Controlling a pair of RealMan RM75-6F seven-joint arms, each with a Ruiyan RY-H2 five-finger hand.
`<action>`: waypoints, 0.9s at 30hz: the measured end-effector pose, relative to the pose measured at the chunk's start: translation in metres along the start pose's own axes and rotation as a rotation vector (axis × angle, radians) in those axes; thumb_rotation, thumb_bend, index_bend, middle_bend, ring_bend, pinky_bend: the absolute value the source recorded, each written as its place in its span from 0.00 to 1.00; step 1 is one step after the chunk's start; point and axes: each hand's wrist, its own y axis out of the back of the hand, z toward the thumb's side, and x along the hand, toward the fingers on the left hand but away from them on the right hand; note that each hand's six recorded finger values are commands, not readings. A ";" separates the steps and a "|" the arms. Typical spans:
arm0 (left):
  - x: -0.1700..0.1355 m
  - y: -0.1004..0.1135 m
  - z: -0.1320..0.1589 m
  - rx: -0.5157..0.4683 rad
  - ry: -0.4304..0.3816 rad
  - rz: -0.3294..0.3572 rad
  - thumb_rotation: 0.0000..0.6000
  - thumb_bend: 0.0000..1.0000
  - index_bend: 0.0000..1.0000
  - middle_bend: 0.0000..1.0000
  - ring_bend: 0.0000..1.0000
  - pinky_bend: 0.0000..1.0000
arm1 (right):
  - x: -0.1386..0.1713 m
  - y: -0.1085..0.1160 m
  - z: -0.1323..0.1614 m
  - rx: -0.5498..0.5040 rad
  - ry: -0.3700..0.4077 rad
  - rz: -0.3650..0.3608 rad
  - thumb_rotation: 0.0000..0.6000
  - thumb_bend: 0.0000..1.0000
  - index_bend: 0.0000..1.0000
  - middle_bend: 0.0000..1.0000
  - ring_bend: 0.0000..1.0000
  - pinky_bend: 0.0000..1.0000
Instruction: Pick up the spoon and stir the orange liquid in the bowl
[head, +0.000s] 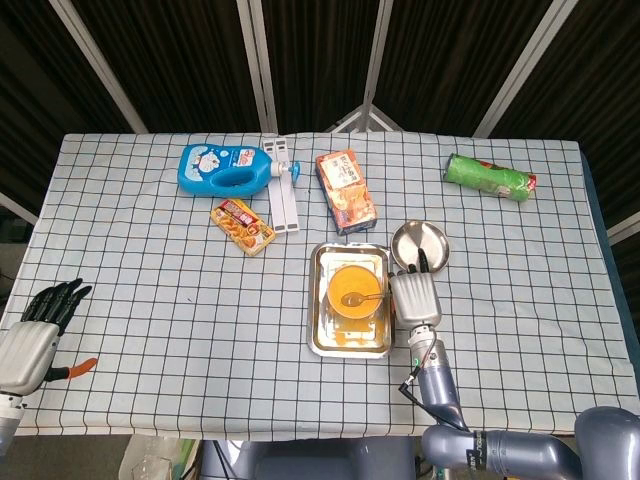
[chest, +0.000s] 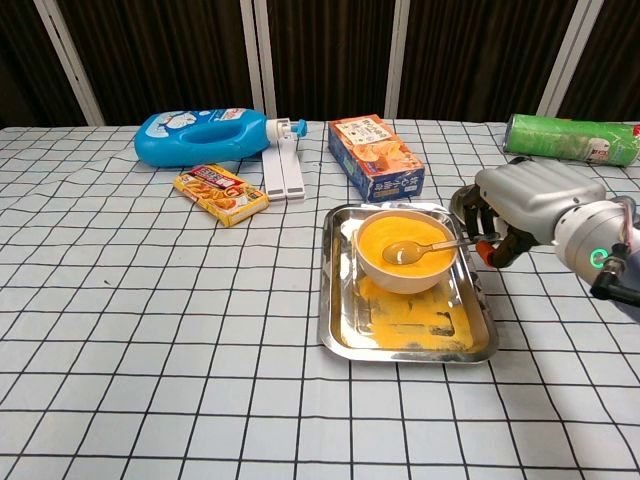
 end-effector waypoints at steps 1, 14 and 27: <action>0.000 0.000 0.000 0.000 0.000 0.000 1.00 0.00 0.00 0.00 0.00 0.00 | 0.000 0.000 0.000 0.002 -0.001 0.000 1.00 0.57 0.60 0.53 0.32 0.00; 0.000 0.000 0.000 0.000 0.001 -0.001 1.00 0.00 0.00 0.00 0.00 0.00 | 0.001 0.003 -0.001 0.014 -0.004 -0.002 1.00 0.64 0.61 0.53 0.32 0.00; 0.000 0.000 0.000 0.000 0.000 0.000 1.00 0.00 0.00 0.00 0.00 0.00 | -0.001 0.019 -0.001 0.078 0.011 -0.089 1.00 0.64 0.63 0.54 0.33 0.00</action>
